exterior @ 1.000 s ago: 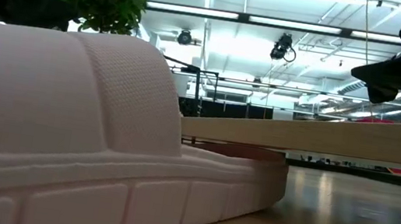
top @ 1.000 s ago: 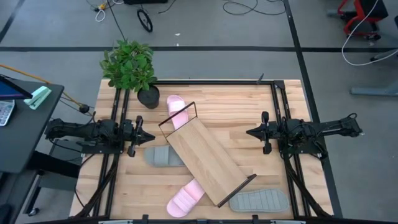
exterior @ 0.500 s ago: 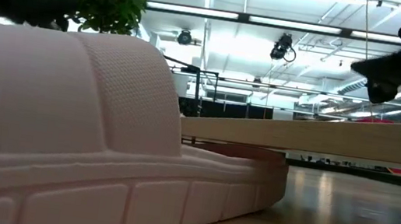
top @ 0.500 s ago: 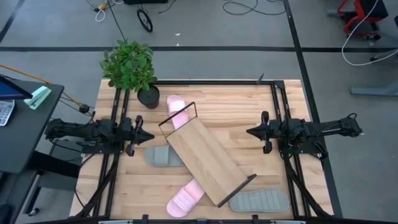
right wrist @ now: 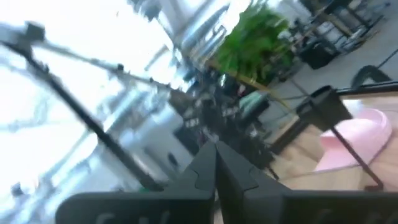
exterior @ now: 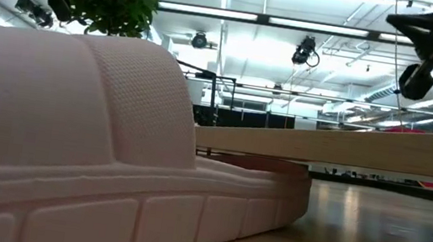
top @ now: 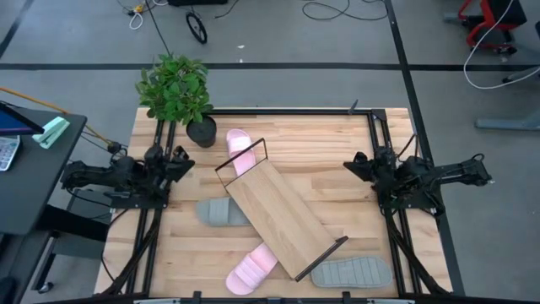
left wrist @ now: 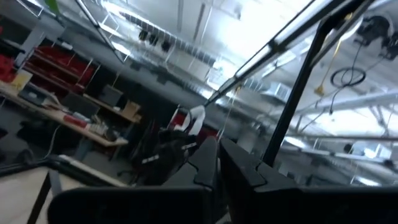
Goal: Pick and place slides into the shelf
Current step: Put the left gray slide on the shelf
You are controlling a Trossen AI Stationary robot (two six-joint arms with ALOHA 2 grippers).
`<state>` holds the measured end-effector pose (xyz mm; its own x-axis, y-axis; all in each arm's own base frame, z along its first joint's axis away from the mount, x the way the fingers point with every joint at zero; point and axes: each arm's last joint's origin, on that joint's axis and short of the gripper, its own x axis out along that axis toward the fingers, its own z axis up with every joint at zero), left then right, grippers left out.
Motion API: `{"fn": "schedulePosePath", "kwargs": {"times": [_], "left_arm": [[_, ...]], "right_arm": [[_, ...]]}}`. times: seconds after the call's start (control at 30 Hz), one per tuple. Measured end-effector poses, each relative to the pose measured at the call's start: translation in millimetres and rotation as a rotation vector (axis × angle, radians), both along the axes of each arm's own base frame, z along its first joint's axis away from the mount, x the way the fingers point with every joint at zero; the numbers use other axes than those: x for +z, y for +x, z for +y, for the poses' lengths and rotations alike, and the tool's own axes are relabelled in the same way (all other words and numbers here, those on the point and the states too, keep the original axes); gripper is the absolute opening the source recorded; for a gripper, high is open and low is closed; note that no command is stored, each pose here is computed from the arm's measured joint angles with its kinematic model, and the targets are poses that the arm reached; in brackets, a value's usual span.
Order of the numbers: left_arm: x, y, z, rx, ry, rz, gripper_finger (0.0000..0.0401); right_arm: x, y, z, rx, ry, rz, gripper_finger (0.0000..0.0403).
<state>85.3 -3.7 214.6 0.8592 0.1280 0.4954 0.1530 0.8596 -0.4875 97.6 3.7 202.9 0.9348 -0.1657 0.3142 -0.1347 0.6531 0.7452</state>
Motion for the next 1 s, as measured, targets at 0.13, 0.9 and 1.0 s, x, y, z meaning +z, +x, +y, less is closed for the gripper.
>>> {"fn": "schedulePosePath", "kwargs": {"times": [0.13,0.9,1.0], "left_arm": [[3,-2,1,0.019,-0.016,-0.03,0.0018],[55,-11,1,-0.015,-0.026,0.155,0.0015],[69,-12,1,-0.027,-0.009,0.217,0.0012]], "right_arm": [[4,-2,-3,-0.08,0.091,-0.059,0.0009],[147,-35,-4,0.027,0.0,0.297,0.0009],[161,-41,-3,0.074,0.046,0.409,0.0009]]}}
